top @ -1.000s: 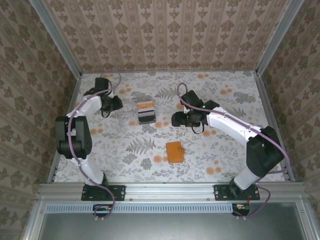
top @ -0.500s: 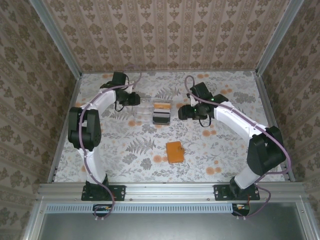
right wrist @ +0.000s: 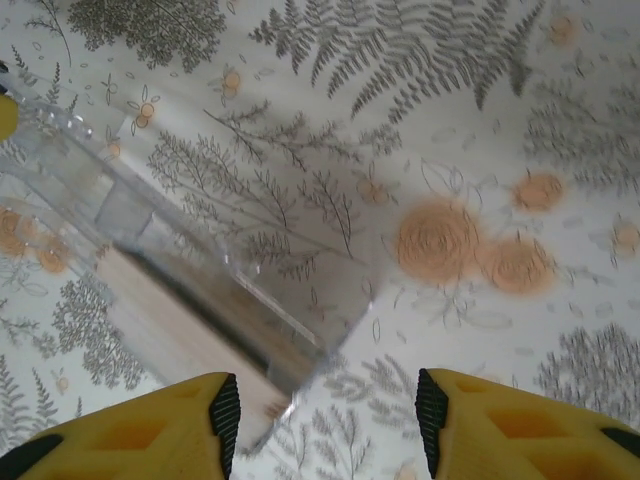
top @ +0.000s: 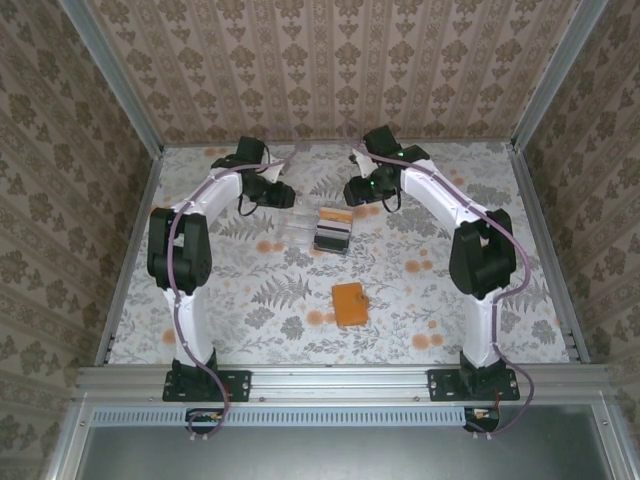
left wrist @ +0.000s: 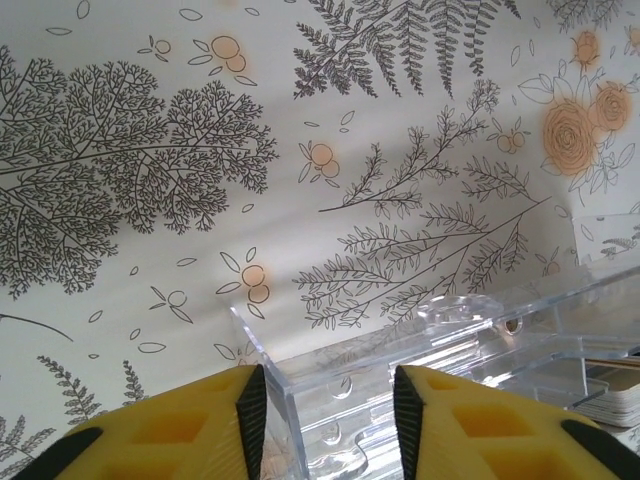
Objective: Put the credit cards into the card holder
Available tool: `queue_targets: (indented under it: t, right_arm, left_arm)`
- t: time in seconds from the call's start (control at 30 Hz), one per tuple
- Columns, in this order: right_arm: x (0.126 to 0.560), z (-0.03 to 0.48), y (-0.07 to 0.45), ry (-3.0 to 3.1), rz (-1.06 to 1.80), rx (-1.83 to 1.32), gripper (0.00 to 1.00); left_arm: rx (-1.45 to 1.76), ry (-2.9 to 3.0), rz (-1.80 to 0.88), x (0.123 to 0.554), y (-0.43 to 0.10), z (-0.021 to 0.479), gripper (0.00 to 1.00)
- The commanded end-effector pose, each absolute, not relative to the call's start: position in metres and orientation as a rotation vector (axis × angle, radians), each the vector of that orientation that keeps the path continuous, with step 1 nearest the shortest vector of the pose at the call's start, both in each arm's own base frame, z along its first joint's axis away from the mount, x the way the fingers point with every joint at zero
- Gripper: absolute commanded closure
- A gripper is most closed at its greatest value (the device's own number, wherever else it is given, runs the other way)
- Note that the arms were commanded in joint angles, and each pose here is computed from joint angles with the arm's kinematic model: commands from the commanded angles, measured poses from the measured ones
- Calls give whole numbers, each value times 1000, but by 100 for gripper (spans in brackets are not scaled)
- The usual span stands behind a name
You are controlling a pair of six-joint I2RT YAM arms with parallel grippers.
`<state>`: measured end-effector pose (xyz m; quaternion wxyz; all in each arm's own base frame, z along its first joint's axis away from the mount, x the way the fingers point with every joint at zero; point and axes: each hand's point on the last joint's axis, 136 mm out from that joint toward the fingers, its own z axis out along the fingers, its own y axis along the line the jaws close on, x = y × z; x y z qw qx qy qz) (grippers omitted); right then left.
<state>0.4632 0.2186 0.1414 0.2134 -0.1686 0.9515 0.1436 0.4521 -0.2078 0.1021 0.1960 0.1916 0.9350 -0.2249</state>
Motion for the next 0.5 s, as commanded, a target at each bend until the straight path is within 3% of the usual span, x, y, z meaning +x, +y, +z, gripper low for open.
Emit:
queue_targets:
  t: [0.0, 0.2, 0.47]
  right_arm:
    - [462, 134, 223, 2682, 406, -603, 48]
    - [472, 122, 234, 2708, 444, -680, 56]
    - [466, 112, 246, 2728, 554, -713, 57]
  left_arm:
    - [586, 2600, -657, 452, -216, 110, 55]
    - [547, 2572, -653, 451, -213, 123, 44]
    - [469, 2506, -673, 442, -207, 147, 35]
